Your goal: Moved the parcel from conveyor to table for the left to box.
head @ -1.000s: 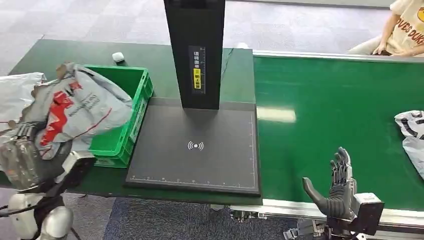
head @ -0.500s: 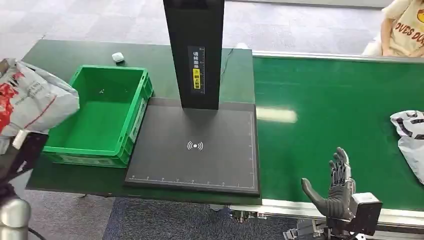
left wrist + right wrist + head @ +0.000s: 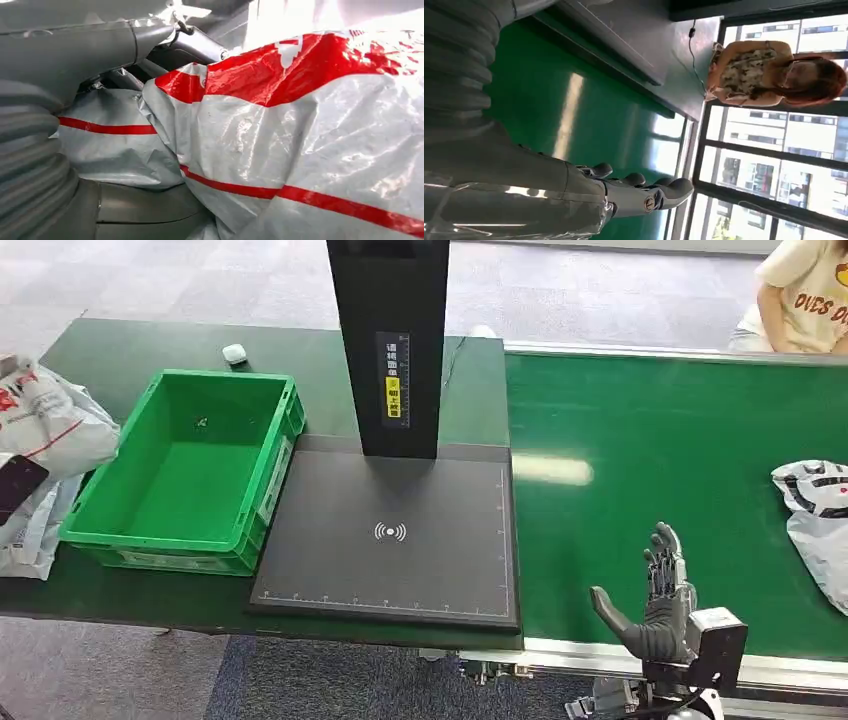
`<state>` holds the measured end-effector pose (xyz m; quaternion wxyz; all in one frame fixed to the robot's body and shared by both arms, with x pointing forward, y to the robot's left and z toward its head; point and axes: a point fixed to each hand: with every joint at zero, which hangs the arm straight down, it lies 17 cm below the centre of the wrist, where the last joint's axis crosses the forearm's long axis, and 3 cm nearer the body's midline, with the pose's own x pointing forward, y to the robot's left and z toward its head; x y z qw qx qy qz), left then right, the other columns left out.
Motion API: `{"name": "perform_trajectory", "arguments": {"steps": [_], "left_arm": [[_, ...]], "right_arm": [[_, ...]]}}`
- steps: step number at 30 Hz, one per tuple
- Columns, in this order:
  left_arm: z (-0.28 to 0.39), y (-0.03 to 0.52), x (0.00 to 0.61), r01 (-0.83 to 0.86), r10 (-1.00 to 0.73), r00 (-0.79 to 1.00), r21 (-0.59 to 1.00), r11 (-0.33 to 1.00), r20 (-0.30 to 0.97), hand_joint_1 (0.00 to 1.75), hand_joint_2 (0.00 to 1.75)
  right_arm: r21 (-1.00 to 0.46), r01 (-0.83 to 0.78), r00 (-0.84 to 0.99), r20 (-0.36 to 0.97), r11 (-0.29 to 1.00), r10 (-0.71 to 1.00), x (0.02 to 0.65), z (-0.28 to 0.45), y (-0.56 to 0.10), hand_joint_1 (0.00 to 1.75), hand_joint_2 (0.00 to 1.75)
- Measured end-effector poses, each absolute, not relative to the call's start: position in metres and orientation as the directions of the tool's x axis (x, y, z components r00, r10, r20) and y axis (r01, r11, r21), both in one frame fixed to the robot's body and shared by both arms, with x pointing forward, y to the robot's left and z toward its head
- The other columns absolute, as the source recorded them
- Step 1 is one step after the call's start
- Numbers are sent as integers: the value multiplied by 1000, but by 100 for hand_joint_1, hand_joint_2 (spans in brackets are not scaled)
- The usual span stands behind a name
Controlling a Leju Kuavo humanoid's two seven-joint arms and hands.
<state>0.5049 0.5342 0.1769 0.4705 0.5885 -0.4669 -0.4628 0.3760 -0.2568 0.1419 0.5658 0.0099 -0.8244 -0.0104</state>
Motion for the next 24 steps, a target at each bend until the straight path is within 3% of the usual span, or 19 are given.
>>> {"name": "perform_trajectory", "arguments": {"steps": [5,8,16,24], "left_arm": [[177,534,506,-114,-985,132,986,-123,-108,175,175],[194,532,547,-59,-980,98,982,-178,-171,175,175],[173,477,561,-29,-969,-177,985,-172,-174,175,175],[144,436,568,44,-943,-291,982,-183,-163,175,175]], "right_arm": [[29,-6,-360,933,1000,-29,376,142,-257,0,175],[19,-41,-349,937,999,-32,378,140,-244,0,175],[37,-57,-336,940,998,-54,381,135,-237,0,175],[46,-64,-324,944,997,-64,382,130,-232,0,175]]}}
